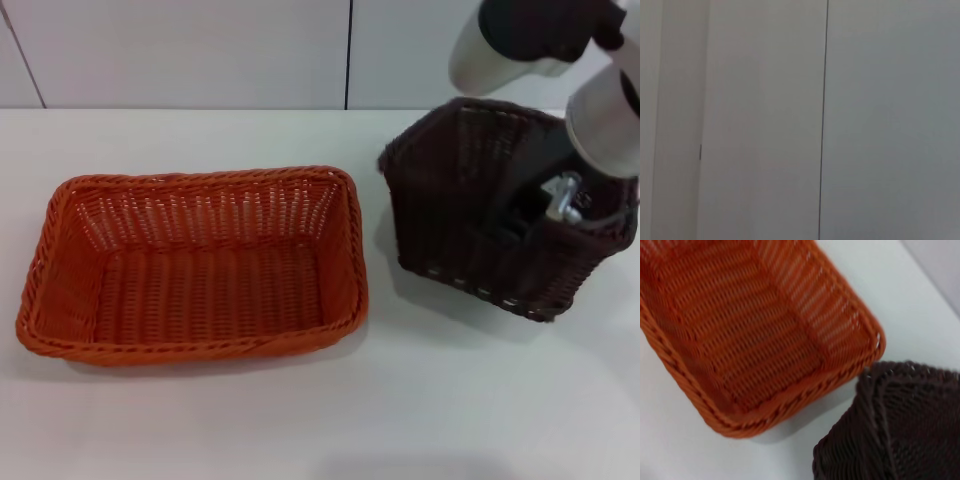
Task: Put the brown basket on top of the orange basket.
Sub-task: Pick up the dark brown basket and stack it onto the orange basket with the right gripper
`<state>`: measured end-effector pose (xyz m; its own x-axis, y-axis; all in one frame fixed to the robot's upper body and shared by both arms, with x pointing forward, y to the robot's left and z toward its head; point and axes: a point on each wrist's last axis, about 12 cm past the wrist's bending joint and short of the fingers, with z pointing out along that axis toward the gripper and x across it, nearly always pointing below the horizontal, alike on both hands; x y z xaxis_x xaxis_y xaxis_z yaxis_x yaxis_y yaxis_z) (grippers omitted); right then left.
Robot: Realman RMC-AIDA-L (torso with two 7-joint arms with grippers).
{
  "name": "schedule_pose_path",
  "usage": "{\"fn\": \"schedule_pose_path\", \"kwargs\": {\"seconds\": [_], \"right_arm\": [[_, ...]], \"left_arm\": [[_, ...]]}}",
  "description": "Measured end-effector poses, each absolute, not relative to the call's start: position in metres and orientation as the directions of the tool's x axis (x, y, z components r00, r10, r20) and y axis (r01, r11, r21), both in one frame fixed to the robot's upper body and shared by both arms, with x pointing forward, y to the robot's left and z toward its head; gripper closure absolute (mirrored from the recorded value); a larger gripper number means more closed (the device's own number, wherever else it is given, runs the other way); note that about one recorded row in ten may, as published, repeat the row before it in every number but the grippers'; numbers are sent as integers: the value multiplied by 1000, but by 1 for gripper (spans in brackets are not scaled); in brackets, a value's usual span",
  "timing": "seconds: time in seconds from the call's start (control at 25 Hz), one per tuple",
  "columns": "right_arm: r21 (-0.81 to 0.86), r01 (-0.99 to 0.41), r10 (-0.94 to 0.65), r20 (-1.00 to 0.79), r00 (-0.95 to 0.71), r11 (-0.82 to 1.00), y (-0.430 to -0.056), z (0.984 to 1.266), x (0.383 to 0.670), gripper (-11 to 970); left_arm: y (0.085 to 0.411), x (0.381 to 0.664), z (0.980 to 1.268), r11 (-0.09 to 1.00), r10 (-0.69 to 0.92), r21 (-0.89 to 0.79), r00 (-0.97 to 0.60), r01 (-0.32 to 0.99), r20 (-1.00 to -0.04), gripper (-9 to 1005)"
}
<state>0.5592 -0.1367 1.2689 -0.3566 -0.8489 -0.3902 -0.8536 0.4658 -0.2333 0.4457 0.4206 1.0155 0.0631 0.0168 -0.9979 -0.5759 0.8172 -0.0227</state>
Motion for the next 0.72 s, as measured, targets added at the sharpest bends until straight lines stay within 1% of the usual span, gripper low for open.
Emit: {"fn": "schedule_pose_path", "kwargs": {"seconds": [0.12, 0.36, 0.6, 0.72], "right_arm": [[-286, -856, -867, -396, -303, 430, -127, 1281, 553, 753], [-455, -821, -922, -330, -204, 345, -103, 1295, 546, 771], [-498, -808, -928, -340, -152, 315, -93, 1305, 543, 773], [-555, -795, -945, -319, -69, 246, -83, 1305, 537, 773]], "left_arm": [[421, 444, 1015, 815, 14, -27, 65, -579, -998, 217], [424, 442, 1015, 806, 12, -30, 68, -592, -998, 217], [424, 441, 1015, 804, 12, -29, 66, -594, -998, 220], [424, 440, 1015, 804, 12, -30, 66, -593, -998, 224]]}}
